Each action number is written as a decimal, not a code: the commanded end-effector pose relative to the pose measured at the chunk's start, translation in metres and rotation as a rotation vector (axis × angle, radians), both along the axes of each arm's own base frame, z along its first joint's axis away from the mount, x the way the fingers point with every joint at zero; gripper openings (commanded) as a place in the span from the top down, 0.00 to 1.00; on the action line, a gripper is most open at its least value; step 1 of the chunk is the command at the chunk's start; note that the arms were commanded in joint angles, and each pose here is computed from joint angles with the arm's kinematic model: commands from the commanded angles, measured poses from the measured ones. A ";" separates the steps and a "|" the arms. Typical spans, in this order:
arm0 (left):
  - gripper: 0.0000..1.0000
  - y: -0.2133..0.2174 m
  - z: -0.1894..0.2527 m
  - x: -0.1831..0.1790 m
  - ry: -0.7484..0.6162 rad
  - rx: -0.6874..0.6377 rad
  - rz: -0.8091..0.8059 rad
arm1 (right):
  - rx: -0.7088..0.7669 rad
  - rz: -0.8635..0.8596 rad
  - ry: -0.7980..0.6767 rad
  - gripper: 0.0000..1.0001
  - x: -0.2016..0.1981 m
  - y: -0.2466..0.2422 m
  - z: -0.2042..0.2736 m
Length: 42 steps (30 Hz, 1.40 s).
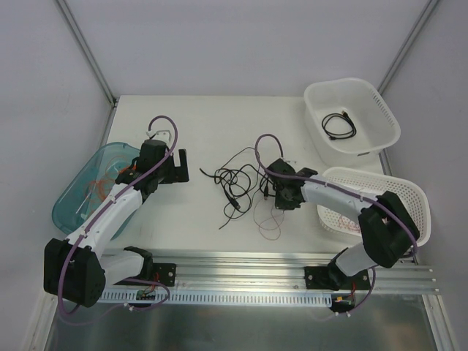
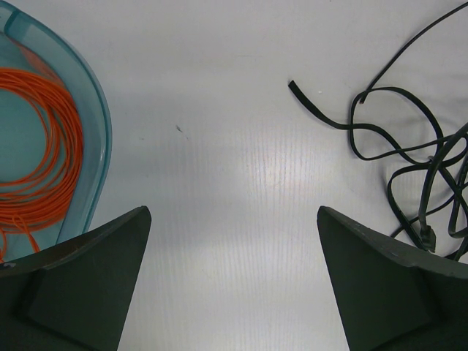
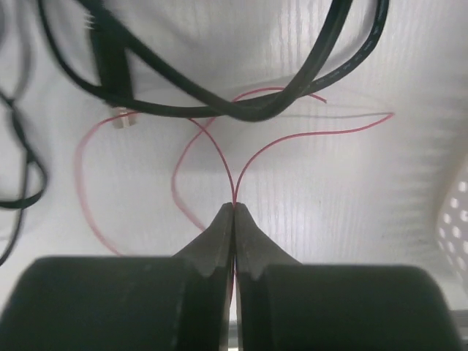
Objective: Untangle the cables
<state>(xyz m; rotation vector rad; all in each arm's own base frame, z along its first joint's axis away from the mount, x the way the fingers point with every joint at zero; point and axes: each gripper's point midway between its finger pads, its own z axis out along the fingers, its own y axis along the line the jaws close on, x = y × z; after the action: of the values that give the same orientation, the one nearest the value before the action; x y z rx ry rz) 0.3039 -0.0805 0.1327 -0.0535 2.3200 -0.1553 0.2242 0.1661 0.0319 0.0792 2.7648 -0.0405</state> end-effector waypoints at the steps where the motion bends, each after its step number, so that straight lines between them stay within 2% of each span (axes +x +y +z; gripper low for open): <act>1: 0.01 0.003 0.020 0.009 -0.060 -0.010 0.016 | 0.066 0.069 -0.136 0.99 0.017 0.008 0.073; 3: 0.01 0.003 0.020 0.009 -0.059 -0.009 0.016 | 0.106 0.103 -0.239 0.99 0.029 0.012 0.121; 8: 0.01 0.004 0.021 0.009 -0.064 -0.007 0.017 | 0.107 0.136 -0.379 0.99 0.039 -0.011 0.207; 13: 0.01 0.005 0.021 0.008 -0.065 -0.004 0.020 | 0.193 0.055 -0.569 0.99 0.045 -0.052 0.294; 17: 0.01 0.004 0.021 0.009 -0.065 -0.009 0.019 | 0.208 -0.032 -0.677 0.99 0.042 -0.092 0.335; 21: 0.01 0.005 0.021 0.008 -0.067 -0.006 0.021 | 0.176 -0.196 -0.739 0.99 0.037 -0.139 0.348; 23: 0.01 0.005 0.020 0.008 -0.065 -0.005 0.022 | 0.228 -0.217 -0.770 0.99 0.033 -0.143 0.356; 27: 0.01 0.004 0.019 0.009 -0.061 -0.007 0.019 | 0.227 -0.338 -0.853 0.99 0.030 -0.172 0.378; 30: 0.01 0.005 0.019 0.008 -0.060 -0.004 0.021 | 0.286 -0.350 -0.923 0.99 0.029 -0.174 0.404; 37: 0.01 0.005 0.018 0.010 -0.055 -0.004 0.022 | 0.434 -0.262 -1.045 0.99 0.031 -0.154 0.460; 42: 0.01 0.004 0.017 0.010 -0.051 -0.002 0.021 | 0.376 -0.343 -1.114 0.99 0.029 -0.175 0.475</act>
<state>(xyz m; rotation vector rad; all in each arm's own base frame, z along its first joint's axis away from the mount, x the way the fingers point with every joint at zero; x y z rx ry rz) 0.3039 -0.0804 0.1332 -0.0538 2.3185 -0.1553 0.2538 -0.0034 0.4836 0.4908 1.6778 0.3300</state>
